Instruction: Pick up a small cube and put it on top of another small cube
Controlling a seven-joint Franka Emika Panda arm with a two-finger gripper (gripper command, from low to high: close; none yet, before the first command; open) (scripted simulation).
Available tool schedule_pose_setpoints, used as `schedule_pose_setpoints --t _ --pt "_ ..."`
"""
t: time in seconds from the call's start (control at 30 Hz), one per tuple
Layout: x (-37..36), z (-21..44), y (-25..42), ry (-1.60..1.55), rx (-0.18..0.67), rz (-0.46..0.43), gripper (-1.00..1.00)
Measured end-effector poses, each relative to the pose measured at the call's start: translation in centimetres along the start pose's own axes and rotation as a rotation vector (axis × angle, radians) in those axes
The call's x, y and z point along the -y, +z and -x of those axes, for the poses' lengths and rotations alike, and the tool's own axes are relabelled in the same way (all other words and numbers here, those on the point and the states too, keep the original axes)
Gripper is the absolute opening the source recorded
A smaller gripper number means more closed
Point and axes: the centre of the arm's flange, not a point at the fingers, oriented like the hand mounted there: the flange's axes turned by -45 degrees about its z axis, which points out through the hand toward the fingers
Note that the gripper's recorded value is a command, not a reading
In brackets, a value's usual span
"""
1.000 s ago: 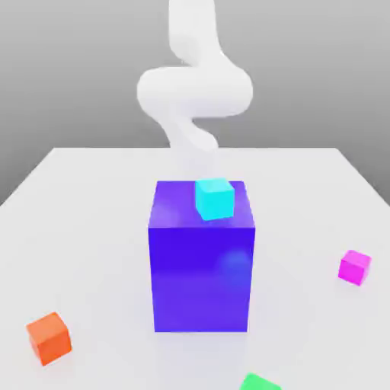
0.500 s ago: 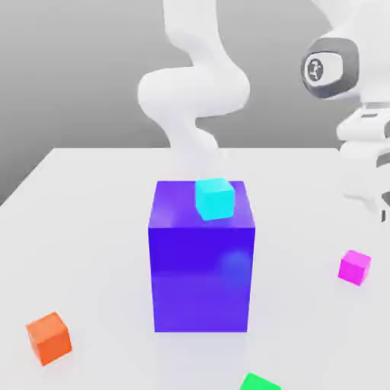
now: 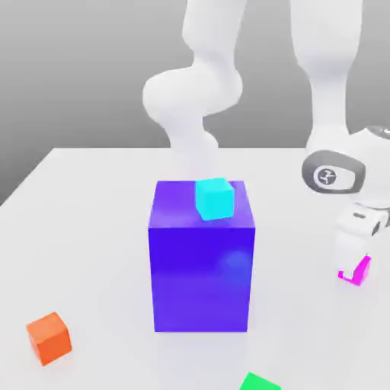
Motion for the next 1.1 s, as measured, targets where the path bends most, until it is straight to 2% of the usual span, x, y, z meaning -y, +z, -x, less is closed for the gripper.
schedule_pose_setpoints --t 0.1,0.33,0.63,0.87,0.97,1.0,1.1 --pt "0.0 0.0 0.2 0.0 0.0 0.001 -1.0" --pt "-1.1 -0.5 -5.9 0.005 0.001 0.002 -1.0" --pt "-20.9 -5.2 -8.6 0.095 0.003 -0.002 -1.0" --pt "-37.9 -1.7 -10.6 0.158 0.001 -0.001 -1.0" --pt "-39.6 -1.1 -7.2 0.163 0.001 0.0 -1.0" --pt "-39.7 -1.0 -5.7 0.164 0.002 0.0 1.0" --pt "-39.7 -1.0 -5.7 0.164 0.002 0.0 1.0"
